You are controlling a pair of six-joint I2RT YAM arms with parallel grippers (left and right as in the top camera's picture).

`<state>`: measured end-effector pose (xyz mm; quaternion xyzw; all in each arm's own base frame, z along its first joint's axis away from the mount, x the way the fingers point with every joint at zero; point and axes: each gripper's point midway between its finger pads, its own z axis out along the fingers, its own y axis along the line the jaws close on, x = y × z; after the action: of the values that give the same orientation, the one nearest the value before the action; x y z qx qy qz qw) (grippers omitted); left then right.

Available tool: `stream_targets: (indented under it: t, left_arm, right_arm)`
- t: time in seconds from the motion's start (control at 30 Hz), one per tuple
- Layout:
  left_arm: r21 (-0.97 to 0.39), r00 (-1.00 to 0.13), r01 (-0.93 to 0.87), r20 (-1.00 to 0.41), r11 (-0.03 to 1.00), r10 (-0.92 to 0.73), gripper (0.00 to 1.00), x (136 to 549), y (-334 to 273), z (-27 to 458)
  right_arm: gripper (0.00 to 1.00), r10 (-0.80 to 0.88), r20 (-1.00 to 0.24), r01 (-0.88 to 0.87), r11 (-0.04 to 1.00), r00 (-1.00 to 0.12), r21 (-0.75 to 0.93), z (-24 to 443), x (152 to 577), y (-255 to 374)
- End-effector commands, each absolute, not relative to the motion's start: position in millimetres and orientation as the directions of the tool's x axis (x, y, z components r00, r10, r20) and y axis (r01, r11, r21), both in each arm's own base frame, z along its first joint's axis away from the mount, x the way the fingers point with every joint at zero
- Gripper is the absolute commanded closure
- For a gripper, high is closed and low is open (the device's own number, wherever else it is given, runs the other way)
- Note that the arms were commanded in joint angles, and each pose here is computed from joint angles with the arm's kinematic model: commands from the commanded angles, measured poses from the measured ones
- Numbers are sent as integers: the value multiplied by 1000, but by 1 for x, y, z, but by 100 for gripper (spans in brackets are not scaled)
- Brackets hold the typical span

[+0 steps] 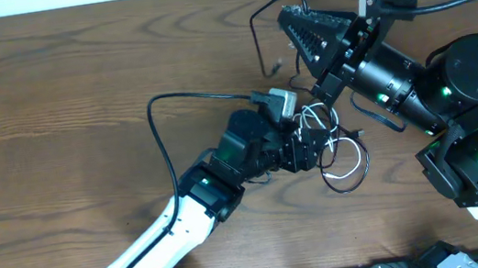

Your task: Untangle cables

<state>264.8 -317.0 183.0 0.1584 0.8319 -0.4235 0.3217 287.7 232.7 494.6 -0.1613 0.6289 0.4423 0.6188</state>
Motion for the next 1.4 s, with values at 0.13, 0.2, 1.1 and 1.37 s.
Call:
stream_targets:
  t: [0.13, 0.2, 1.1, 1.37]
  left_arm:
    - [-594, -745, 530, -667, 605, -4, 24, 262, -326, 177]
    - [-607, -757, 510, -654, 610, -18, 24, 265, -328, 172]
    - [-309, -931, 132, -364, 942, 11, 93, 288, -182, 46]
    - [-296, -933, 21, -349, 955, -88, 92, 300, -141, 48]
  right_arm:
    - [99, 381, -902, -759, 521, -203, 391, 504, 279, 233]
    - [99, 381, -901, -761, 516, -206, 392, 505, 278, 235]
    - [99, 348, -900, -65, 924, -262, 376, 408, 353, 48]
    - [99, 436, -882, 285, 881, -180, 377, 393, 340, -80]
